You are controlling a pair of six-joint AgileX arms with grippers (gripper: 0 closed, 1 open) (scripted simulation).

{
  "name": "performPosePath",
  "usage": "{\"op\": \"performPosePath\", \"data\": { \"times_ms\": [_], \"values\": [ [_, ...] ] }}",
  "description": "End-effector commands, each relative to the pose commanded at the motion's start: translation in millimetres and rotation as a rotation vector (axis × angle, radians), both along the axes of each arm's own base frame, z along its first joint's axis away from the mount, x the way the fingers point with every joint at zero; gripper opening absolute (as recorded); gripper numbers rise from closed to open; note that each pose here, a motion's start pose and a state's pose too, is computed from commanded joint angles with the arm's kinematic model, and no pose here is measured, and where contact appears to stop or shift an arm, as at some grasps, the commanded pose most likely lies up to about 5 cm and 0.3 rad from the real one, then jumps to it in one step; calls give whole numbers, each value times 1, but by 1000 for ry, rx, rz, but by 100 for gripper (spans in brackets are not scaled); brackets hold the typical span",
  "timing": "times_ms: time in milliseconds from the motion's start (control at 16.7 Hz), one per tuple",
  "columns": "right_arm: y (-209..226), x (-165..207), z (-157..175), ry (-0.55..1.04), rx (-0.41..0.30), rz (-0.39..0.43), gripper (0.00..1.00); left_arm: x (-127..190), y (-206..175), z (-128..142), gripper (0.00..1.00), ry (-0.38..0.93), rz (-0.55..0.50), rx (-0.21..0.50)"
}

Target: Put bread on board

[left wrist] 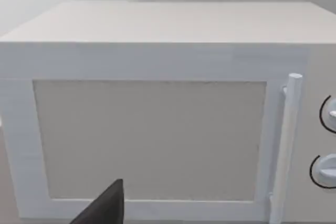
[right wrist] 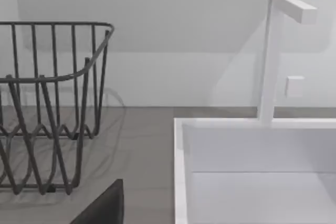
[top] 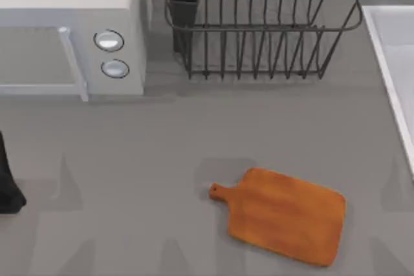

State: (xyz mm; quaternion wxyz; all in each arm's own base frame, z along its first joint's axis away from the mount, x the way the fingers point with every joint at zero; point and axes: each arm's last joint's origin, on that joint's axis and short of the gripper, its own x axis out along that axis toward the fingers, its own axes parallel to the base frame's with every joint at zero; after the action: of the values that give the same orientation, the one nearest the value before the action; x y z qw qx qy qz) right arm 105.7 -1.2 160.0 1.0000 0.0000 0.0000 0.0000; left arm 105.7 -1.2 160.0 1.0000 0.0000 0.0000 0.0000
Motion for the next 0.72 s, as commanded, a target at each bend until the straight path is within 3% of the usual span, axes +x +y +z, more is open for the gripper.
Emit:
{"op": "performPosePath", "data": {
  "times_ms": [360, 540, 720],
  "values": [
    [0, 0, 0, 0, 0, 0, 100, 2, 2, 16, 100, 94, 18, 3],
    [0, 0, 0, 0, 0, 0, 100, 11, 5, 36, 100, 267, 40, 4],
    [0, 0, 0, 0, 0, 0, 100, 35, 11, 53, 100, 531, 66, -5]
  ]
}}
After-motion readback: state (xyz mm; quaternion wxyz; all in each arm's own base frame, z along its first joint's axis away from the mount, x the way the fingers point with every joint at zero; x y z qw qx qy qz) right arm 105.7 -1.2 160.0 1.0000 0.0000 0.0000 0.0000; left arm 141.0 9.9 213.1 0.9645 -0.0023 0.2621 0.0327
